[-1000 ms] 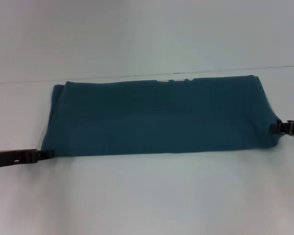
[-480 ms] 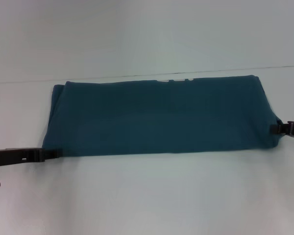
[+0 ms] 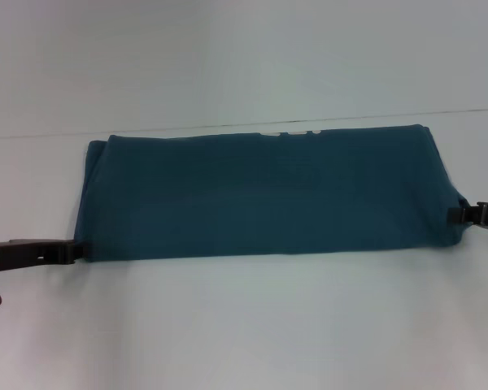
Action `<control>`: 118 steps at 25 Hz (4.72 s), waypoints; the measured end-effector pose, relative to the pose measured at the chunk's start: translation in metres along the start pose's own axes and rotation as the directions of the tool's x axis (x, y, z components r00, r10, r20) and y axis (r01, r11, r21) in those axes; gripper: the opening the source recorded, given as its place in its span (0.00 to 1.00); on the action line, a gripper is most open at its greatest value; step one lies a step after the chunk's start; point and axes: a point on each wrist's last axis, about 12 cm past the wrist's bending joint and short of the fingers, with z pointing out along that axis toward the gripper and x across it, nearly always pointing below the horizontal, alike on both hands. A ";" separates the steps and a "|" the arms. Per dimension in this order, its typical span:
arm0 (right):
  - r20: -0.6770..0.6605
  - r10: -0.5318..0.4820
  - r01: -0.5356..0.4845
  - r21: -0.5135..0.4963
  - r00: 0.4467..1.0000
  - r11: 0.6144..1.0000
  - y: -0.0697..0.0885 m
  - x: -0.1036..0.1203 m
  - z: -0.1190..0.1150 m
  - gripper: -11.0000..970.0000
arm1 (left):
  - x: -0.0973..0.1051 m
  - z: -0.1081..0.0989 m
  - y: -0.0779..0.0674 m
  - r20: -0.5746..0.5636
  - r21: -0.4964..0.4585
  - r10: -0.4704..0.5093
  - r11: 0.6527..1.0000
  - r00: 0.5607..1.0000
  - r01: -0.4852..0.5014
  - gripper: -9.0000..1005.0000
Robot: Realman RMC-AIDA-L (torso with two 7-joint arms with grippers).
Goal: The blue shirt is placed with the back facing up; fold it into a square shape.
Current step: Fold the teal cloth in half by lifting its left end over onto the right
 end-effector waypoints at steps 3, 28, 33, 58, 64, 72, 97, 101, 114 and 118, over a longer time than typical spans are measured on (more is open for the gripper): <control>0.000 0.002 -0.002 0.000 1.000 1.000 0.000 0.001 0.000 0.02 | 0.000 0.000 0.000 -0.001 -0.001 0.001 1.000 1.000 -0.001 0.35; 0.004 0.007 -0.007 -0.003 1.000 1.000 -0.002 0.004 -0.001 0.03 | 0.002 -0.016 0.018 0.025 -0.069 -0.015 0.997 1.000 0.016 0.01; 0.004 0.004 -0.004 -0.015 1.000 1.000 0.001 0.007 0.002 0.04 | 0.004 -0.021 0.021 0.031 -0.070 -0.023 0.997 0.999 0.026 0.01; 0.001 0.013 -0.013 -0.032 1.000 0.999 -0.006 0.029 -0.008 0.08 | 0.031 -0.053 0.027 0.008 -0.044 -0.048 0.998 0.999 0.049 0.01; 0.001 0.015 -0.015 -0.033 1.000 0.999 -0.007 0.030 -0.009 0.09 | 0.032 -0.054 0.027 0.005 -0.044 -0.049 0.998 0.999 0.049 0.01; 0.009 0.018 -0.017 -0.034 1.000 0.999 -0.007 0.030 -0.009 0.11 | 0.029 -0.054 0.026 0.006 -0.028 -0.048 0.998 0.999 0.048 0.01; 0.201 -0.061 0.085 -0.117 0.978 0.989 0.002 -0.027 -0.034 0.86 | 0.032 -0.084 0.034 0.052 0.111 -0.282 0.955 0.958 0.275 0.63; 0.193 -0.081 0.108 -0.133 0.978 0.985 0.011 -0.040 -0.028 0.90 | 0.038 -0.087 0.033 0.004 0.132 -0.328 0.937 0.945 0.324 0.81; 0.167 -0.149 0.175 -0.158 0.975 0.972 0.022 -0.034 -0.015 0.95 | 0.050 -0.071 0.029 -0.081 0.131 -0.369 0.917 0.926 0.377 0.87; 0.167 -0.135 0.162 -0.164 0.977 0.973 0.021 -0.031 -0.015 0.95 | 0.044 -0.067 0.031 -0.080 0.112 -0.359 0.924 0.930 0.367 0.87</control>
